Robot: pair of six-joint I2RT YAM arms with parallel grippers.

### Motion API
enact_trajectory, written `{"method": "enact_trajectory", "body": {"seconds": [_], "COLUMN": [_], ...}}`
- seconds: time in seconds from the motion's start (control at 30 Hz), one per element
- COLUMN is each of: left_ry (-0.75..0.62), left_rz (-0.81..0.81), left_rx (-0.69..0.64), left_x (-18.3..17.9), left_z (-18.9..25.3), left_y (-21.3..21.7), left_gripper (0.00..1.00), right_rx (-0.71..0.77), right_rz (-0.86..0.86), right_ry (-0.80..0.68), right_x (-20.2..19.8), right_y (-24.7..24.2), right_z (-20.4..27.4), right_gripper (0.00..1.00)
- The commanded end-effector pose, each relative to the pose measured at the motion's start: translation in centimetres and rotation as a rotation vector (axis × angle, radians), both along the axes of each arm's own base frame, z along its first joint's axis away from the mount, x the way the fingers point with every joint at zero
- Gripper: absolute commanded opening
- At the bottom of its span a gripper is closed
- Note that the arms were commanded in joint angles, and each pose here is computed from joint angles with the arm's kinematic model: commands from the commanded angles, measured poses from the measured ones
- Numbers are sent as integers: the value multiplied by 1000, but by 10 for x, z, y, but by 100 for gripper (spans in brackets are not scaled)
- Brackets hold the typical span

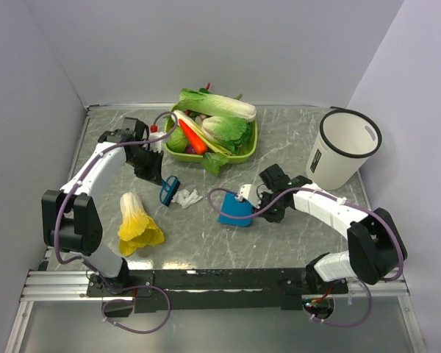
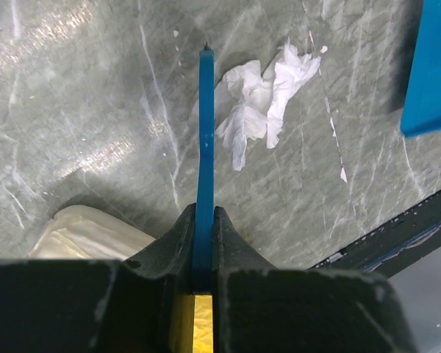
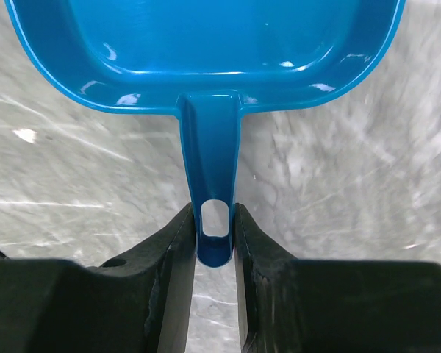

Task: Sweep away the paper scraps from the table

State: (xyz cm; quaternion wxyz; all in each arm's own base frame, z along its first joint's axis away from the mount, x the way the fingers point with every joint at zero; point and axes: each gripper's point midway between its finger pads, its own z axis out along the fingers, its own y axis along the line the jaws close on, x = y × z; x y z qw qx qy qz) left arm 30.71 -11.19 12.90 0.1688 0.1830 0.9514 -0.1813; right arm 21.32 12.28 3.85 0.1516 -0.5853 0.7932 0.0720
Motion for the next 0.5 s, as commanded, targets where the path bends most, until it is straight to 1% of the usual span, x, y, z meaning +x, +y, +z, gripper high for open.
{"method": "enact_trajectory", "body": {"seconds": [0.0, 0.17, 0.27, 0.37, 0.47], "left_ry": [-51, -34, -25, -16, 2], "left_rz": [2, 8, 9, 4, -3], "left_rx": [-46, -57, -68, -84, -118], "left_x": [-1, -3, -4, -6, -11], "left_z": [17, 14, 12, 11, 9], "left_y": [-7, -9, -12, -15, -23], "left_gripper": [1, 1, 1, 1, 1], "right_rx": [-70, -181, -200, -208, -223], "right_rz": [41, 2, -19, -9, -1], "right_ry": [19, 63, 75, 55, 63], "right_x": [-7, -10, -7, -2, -2], "right_y": [6, 2, 6, 11, 12], "right_z": [15, 14, 16, 15, 11], "right_gripper": [5, 1, 0, 0, 0]}}
